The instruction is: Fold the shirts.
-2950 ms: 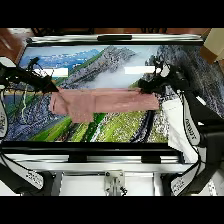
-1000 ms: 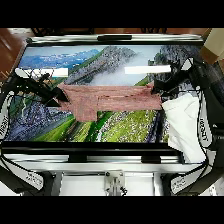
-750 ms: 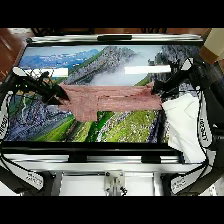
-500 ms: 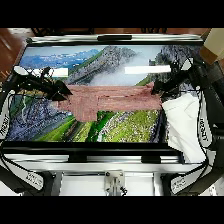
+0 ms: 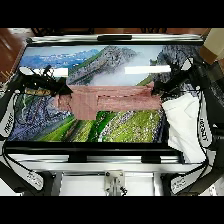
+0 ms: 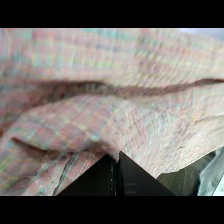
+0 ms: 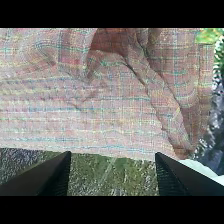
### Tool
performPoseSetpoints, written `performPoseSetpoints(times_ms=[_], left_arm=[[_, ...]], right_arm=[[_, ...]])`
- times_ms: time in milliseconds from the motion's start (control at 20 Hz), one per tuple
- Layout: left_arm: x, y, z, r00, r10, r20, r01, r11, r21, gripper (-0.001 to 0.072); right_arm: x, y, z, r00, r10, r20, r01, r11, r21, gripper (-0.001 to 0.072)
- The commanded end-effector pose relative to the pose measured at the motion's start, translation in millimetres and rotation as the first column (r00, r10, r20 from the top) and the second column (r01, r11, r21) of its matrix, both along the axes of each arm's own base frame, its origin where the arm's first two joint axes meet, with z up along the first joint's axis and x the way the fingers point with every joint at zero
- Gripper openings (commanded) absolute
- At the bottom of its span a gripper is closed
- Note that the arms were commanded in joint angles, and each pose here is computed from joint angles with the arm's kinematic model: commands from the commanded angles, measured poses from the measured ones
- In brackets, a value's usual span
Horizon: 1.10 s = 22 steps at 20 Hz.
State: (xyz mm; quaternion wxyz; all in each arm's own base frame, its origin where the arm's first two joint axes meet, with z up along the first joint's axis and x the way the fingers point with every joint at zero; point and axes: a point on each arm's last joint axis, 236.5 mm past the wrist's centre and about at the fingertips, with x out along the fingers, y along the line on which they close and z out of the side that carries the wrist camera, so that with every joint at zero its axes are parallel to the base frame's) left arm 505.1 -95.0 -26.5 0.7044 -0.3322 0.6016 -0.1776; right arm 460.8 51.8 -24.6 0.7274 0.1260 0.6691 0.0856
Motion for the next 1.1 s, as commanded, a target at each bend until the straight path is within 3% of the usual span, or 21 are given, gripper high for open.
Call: performPoseSetpoints(times_ms=[0, 200, 250, 300, 350, 400, 600, 750, 900, 1050], left_arm=[[28.4, 16.4, 33.4, 0.993, 0.045, 0.109, -0.044, 0.999, -0.011, 0.0027], [48.5, 27.5, 34.6, 0.983, 0.125, 0.134, -0.124, 0.992, -0.014, 0.0029], [48.8, 24.9, 24.8, 0.985, 0.122, 0.118, -0.121, 0.992, -0.015, 0.0067], [47.3, 21.3, 14.5, 0.989, 0.120, 0.089, -0.119, 0.993, -0.021, 0.0254], [46.8, 20.0, 7.6, 0.989, 0.129, 0.065, -0.128, 0.991, -0.026, 0.0504], [46.8, 20.3, 5.3, 0.990, 0.131, 0.060, -0.130, 0.991, -0.027, 0.0634], [54.1, 41.8, 34.0, 0.982, 0.120, 0.148, -0.119, 0.993, -0.013, 0.0632], [49.3, 46.5, 66.0, 0.975, 0.061, 0.214, -0.064, 0.998, 0.005, 0.0631], [40.2, 37.3, 86.1, 0.973, 0.017, 0.232, -0.020, 1.000, 0.010, 0.0631], [36.6, 27.1, 99.8, 0.964, -0.017, 0.266, 0.012, 1.000, 0.021, 0.0631]], right_arm=[[1.0, -1.4, -0.3, 1.000, -0.001, 0.004, 0.001, 1.000, -0.007, 0.0640], [-3.3, 2.6, -13.3, 0.999, -0.005, -0.040, 0.005, 1.000, -0.002, 0.0640], [-4.2, 5.1, -17.0, 0.999, 0.002, -0.049, -0.002, 1.000, -0.005, 0.0640], [-4.7, 7.7, -20.4, 0.998, 0.009, -0.055, -0.009, 1.000, -0.006, 0.0640], [-2.9, 8.2, -21.2, 0.999, 0.013, -0.047, -0.014, 1.000, -0.011, 0.0640], [-0.5, 4.3, -21.4, 0.999, 0.018, -0.034, -0.019, 0.999, -0.029, 0.0647], [-0.2, -33.8, -26.1, 0.999, 0.009, -0.032, -0.012, 0.995, -0.102, 0.0670], [26.5, -34.8, -23.8, 0.997, -0.045, 0.068, 0.046, 0.999, -0.007, 0.0671], [51.6, -32.2, -29.7, 0.985, -0.078, 0.151, 0.077, 0.997, 0.010, 0.0671], [50.0, -19.1, -51.2, 0.991, -0.093, 0.100, 0.086, 0.994, 0.068, 0.0671]])
